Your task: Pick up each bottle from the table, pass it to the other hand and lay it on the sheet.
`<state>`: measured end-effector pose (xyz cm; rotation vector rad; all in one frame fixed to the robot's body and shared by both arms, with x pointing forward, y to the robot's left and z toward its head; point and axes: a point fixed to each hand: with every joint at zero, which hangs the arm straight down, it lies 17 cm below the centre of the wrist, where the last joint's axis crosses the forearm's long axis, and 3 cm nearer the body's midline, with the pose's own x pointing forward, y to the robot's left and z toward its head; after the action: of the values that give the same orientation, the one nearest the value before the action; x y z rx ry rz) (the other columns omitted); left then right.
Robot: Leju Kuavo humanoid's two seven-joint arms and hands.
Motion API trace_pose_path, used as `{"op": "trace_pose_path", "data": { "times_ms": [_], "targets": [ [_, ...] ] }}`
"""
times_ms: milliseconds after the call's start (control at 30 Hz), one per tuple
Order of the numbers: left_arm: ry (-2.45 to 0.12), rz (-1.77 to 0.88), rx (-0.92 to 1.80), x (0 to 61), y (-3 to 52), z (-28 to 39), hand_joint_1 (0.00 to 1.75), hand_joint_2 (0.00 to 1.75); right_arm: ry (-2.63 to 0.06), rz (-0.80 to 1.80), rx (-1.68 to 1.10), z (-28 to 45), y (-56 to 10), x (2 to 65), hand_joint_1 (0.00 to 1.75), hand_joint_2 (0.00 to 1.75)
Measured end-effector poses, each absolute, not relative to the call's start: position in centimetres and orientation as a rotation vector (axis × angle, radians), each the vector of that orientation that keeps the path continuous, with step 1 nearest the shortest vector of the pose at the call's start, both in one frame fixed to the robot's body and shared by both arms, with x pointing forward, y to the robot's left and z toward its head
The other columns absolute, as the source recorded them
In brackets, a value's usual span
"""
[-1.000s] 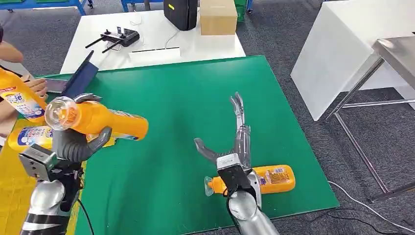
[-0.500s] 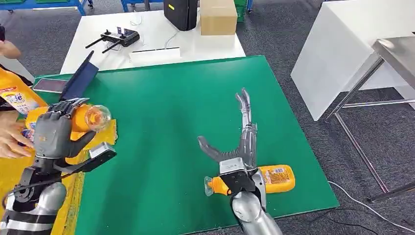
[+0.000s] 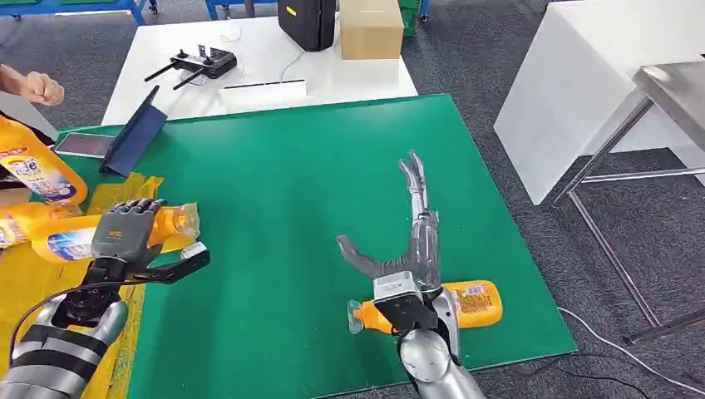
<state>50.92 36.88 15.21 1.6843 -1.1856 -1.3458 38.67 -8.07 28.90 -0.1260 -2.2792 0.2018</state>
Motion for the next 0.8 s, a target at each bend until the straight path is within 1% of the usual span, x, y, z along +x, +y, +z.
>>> {"op": "trace_pose_path", "data": {
  "times_ms": [233, 467, 500, 533, 700, 800],
  "targets": [
    [-1.083, -1.367, 1.705, 51.4, 38.5, 14.2, 1.75, 1.75, -2.276, 0.215, -0.123, 28.8, -7.9, 38.7, 0.0, 1.75],
    [-0.921, -1.408, 1.706, 51.5, 40.1, 12.3, 1.75, 1.75, -2.252, 0.243, -0.126, 28.2, -7.7, 38.5, 0.0, 1.75],
    [-0.891, -1.423, 1.694, 51.5, 40.4, 11.7, 1.45, 1.75, -2.248, 0.253, -0.126, 28.1, -7.6, 38.5, 0.0, 1.75],
    [-0.86, -1.437, 1.68, 51.3, 40.7, 11.0, 0.0, 1.75, -2.242, 0.266, -0.128, 27.9, -7.5, 38.4, 0.0, 1.75],
    [-0.779, -1.461, 1.604, 48.3, 42.3, 6.9, 0.0, 1.75, -2.191, 0.33, -0.126, 26.5, -6.6, 37.9, 0.0, 1.75],
    [-0.815, -1.39, 1.554, 45.9, 44.3, 6.0, 0.0, 1.75, -2.171, 0.364, -0.101, 26.8, -4.8, 38.0, 0.0, 1.75]
  ]
}}
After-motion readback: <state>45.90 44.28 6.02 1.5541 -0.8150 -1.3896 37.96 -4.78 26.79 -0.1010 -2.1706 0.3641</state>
